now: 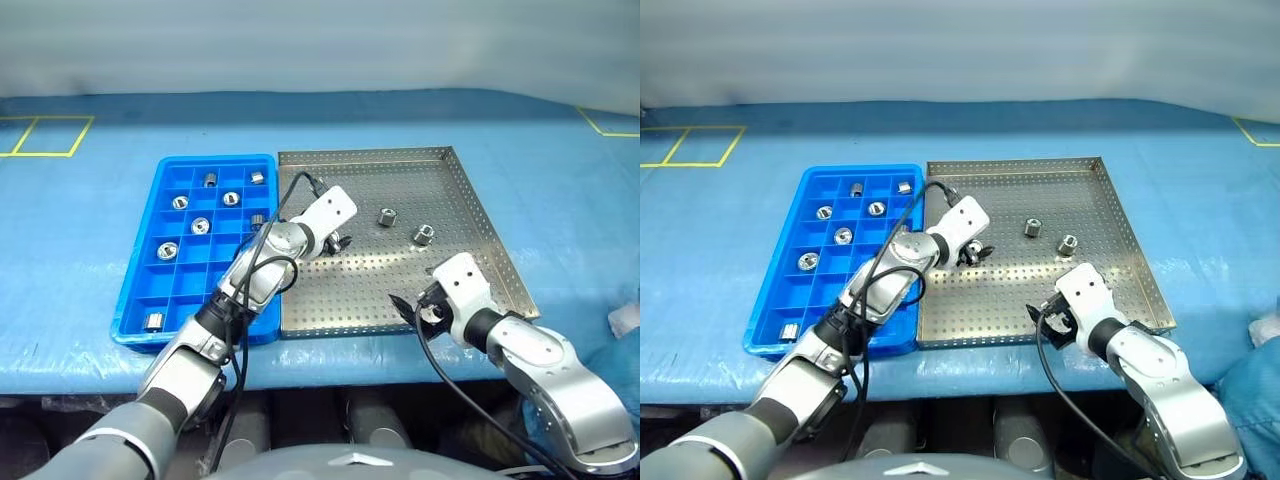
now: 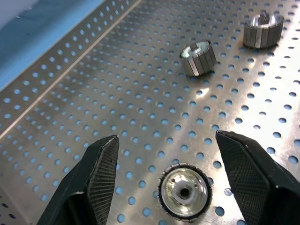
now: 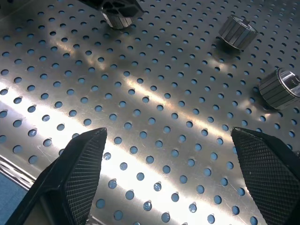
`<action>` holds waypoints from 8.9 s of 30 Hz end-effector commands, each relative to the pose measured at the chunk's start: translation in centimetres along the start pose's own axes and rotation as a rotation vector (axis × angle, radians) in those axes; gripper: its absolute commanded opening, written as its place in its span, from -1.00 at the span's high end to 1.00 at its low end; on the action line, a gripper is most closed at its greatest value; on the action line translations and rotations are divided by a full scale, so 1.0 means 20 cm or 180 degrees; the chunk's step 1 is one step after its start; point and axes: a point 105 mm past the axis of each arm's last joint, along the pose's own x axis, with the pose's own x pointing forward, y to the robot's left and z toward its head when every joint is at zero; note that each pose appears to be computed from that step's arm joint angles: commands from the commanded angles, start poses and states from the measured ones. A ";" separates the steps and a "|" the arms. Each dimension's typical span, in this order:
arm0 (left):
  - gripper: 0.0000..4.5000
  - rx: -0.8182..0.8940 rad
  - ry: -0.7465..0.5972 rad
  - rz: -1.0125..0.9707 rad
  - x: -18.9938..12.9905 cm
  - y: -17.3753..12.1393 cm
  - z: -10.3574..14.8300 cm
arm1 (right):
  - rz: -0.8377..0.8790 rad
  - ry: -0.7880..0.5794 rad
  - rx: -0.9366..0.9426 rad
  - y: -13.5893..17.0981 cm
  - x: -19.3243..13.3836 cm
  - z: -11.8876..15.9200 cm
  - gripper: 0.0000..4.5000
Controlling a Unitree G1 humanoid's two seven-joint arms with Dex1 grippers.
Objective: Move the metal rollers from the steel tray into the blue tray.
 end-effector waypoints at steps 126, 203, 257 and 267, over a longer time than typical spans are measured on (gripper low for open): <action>-0.99 -0.0200 -0.1247 -0.0312 -0.47 -0.15 0.09 | -0.1441 -0.0587 0.1056 -0.28 0.53 0.25 -1.00; -0.99 -0.0228 -0.0843 -0.0074 -0.54 -0.07 -0.10 | 0.0376 -0.0909 0.0495 0.07 0.44 0.42 -1.00; -1.00 -0.0714 -0.0516 0.1420 -0.81 0.14 -0.21 | 0.1251 -0.1328 0.0327 0.31 0.50 0.76 0.25; -1.00 -0.0832 -0.0062 0.1689 -0.90 0.11 -0.36 | 0.1508 -0.1271 0.0277 0.44 0.65 0.79 0.25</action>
